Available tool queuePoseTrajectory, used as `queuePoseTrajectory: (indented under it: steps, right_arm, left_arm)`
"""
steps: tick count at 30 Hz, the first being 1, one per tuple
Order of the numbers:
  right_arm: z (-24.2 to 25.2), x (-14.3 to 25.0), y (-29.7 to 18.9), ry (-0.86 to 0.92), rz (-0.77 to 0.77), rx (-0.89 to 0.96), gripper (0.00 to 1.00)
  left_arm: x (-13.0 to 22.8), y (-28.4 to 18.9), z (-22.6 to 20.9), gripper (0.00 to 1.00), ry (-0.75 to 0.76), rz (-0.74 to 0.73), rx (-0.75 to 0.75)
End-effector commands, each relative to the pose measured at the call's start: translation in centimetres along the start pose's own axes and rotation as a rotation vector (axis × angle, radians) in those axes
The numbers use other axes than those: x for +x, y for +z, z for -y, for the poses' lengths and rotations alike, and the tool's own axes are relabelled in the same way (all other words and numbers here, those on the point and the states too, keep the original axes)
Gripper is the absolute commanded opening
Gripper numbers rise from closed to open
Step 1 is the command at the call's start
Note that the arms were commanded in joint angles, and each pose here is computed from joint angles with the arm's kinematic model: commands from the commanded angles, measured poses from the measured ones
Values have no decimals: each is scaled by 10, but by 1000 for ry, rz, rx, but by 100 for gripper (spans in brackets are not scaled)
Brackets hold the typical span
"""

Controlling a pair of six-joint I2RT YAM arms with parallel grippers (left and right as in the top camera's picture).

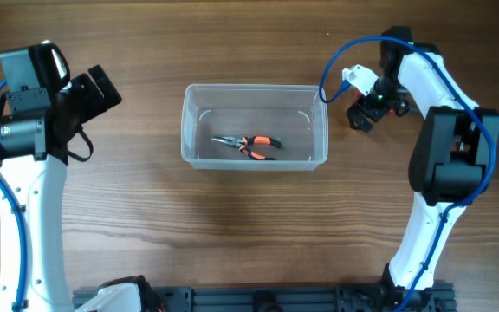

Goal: Pack container
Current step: 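Reach the right gripper to the red-handled snips and grasp them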

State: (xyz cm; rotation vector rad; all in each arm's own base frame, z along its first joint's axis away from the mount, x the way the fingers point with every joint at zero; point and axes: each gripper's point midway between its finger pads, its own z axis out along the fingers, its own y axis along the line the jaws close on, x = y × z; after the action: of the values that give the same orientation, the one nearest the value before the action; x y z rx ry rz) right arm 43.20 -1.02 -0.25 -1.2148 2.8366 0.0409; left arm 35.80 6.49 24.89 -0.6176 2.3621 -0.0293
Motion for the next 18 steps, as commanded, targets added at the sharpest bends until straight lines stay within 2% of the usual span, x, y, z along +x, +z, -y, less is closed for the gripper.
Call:
queuePoseTrajectory:
  steps: [1,4,5,8,9,10,13,18]
  right_arm:
    - [-4,0,13,29,26,-20,99]
    - [-4,-3,12,33,41,-23,79]
    - [-4,-4,12,47,42,-22,77]
    - [-3,-4,12,73,44,-21,64]
    - [-3,-4,12,77,44,-21,55]
    - [-3,-4,12,81,44,-21,52]
    - [-3,-4,12,82,44,-21,34]
    - [-2,-5,12,98,49,-16,28]
  left_arm:
    - [-4,-4,-2,100,-15,16,-2]
    - [-4,-4,-2,100,-15,13,-3]
    - [-3,-4,-2,100,-15,12,-3]
    - [-3,-4,-3,100,-15,9,-5]
    - [-3,-4,-3,100,-15,9,-5]
    - [-3,-4,-2,100,-15,9,-4]
    - [-3,-4,-2,100,-15,9,-4]
    - [-3,-4,-2,100,-15,9,-4]
